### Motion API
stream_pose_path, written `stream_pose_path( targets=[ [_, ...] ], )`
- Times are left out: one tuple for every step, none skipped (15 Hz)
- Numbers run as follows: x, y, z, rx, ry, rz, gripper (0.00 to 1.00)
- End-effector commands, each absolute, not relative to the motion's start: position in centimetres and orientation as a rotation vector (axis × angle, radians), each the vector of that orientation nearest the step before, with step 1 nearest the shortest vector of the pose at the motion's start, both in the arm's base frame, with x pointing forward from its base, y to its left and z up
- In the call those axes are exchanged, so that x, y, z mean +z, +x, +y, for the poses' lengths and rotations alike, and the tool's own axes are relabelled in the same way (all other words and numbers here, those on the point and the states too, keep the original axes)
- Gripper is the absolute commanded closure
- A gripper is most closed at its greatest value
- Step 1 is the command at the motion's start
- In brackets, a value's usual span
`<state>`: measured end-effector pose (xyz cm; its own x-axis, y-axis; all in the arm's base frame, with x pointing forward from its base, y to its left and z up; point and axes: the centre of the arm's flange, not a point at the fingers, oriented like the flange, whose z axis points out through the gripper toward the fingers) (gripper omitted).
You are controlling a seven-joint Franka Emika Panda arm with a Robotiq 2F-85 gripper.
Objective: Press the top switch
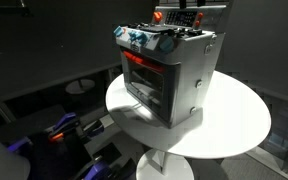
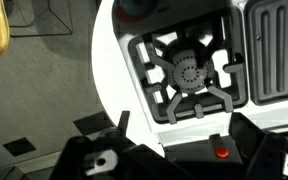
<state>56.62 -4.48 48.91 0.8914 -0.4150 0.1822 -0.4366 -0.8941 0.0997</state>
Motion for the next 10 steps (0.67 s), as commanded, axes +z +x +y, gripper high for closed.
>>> stream_pose_path(
  targets=[
    [52.0, 53.8, -4.5, 0.088, 2.948, -0.588, 0.0],
    [52.6, 53.2, -4.6, 0.063, 2.962, -0.562, 0.0],
    [53.3, 52.5, -4.7, 0.04, 2.979, -0.532, 0.0],
    [53.9, 52.0, -4.7, 0.022, 2.998, -0.5, 0.0],
    [54.4, 51.4, -4.7, 0.006, 3.018, -0.467, 0.0],
    [55.0, 50.9, -4.6, -0.019, 3.042, -0.426, 0.0],
    [55.4, 50.5, -4.6, -0.035, 3.06, -0.396, 0.0],
    [55.7, 50.1, -4.6, -0.055, 3.076, -0.366, 0.0],
    [56.0, 49.8, -4.6, -0.066, 3.085, -0.343, 0.0],
    [56.1, 49.6, -4.5, -0.082, 3.091, -0.329, 0.0]
  ],
)
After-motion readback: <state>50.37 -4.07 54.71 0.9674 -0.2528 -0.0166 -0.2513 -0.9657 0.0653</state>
